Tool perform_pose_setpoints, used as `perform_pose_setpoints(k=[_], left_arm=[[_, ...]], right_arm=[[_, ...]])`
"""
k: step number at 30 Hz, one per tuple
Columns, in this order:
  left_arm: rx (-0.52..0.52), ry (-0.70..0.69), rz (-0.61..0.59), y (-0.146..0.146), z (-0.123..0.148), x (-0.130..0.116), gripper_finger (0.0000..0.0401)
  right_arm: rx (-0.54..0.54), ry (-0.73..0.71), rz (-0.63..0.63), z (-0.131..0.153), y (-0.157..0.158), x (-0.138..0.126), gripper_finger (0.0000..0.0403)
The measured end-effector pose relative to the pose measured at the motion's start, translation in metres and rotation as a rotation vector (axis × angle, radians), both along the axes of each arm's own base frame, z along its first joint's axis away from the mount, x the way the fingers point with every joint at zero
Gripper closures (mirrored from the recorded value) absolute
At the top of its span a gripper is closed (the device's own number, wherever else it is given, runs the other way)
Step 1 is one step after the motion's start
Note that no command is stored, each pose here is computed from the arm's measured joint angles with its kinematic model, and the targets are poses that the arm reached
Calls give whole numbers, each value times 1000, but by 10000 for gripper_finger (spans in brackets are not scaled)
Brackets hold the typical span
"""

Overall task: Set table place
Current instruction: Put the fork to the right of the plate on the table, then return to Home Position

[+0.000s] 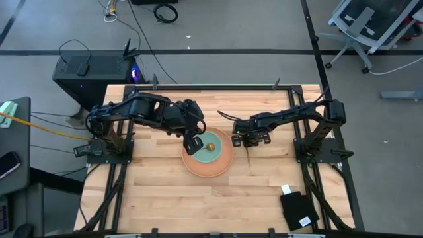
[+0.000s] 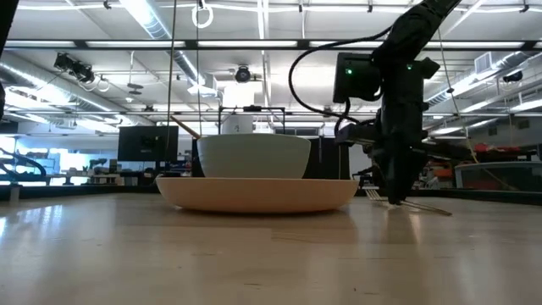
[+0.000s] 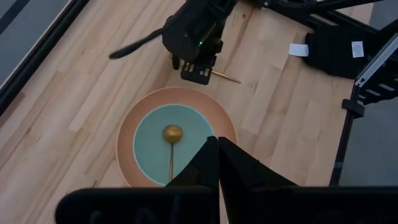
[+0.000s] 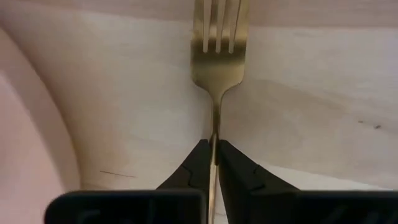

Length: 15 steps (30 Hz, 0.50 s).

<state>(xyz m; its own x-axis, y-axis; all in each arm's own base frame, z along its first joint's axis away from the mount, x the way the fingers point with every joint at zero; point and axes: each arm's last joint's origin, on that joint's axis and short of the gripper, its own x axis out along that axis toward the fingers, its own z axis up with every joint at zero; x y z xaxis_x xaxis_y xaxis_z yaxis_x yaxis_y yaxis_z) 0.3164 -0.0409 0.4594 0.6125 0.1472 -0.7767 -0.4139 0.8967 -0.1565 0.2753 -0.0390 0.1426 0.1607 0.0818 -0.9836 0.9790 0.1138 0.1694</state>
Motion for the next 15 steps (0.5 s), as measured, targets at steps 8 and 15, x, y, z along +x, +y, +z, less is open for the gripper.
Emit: perform_pose_setpoints(k=[8,15], left_arm=[[0,0,1,0,0,0,380],[0,0,0,0,0,0,386]], right_arm=[[22,3,-7,0,0,0,329],[39,-3,23,1,0,-1,312]])
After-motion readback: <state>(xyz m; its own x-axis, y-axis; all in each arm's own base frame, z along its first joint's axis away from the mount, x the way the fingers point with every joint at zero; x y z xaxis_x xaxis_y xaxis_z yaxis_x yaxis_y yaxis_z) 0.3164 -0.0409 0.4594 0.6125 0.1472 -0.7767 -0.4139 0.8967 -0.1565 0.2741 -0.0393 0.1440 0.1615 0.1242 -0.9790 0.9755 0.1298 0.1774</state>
